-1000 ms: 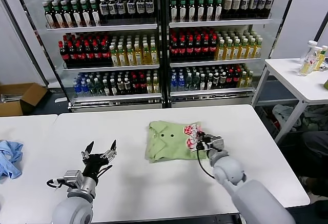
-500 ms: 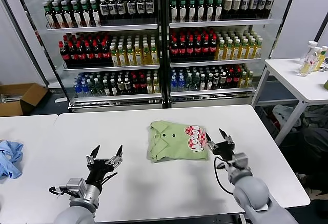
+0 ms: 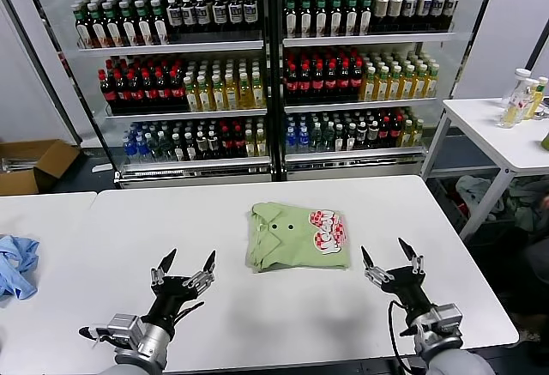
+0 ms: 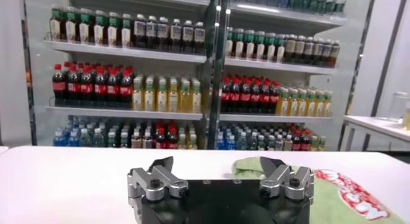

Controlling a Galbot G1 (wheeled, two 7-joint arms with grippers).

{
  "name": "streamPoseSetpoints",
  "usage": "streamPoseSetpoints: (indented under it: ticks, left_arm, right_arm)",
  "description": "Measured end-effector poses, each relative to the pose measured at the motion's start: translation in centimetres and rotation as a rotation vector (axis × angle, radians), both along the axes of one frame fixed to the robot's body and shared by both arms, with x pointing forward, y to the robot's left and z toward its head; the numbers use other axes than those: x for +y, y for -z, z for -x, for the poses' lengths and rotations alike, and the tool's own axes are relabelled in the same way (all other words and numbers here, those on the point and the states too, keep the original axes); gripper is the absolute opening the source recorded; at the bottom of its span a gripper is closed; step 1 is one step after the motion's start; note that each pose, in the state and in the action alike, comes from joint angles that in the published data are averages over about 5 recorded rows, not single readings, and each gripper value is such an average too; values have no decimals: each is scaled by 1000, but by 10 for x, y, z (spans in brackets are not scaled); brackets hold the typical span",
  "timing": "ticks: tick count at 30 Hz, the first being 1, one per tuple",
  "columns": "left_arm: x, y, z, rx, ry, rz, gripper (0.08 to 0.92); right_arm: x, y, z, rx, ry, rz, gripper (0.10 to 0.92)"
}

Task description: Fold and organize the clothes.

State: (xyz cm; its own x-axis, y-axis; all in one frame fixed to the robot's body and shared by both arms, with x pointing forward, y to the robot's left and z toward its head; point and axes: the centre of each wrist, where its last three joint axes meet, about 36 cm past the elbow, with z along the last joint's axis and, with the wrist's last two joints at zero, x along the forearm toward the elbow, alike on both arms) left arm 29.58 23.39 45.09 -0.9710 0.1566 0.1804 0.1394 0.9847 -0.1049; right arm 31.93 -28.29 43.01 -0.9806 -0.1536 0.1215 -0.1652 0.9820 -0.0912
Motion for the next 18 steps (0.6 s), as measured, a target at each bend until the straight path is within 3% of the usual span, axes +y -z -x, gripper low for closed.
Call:
streamPoseSetpoints:
  ticks: [18]
  left_arm:
    - [2, -5, 14, -5, 1, -2, 823]
  right_arm:
    - [-5, -9, 17, -32, -6, 68, 823]
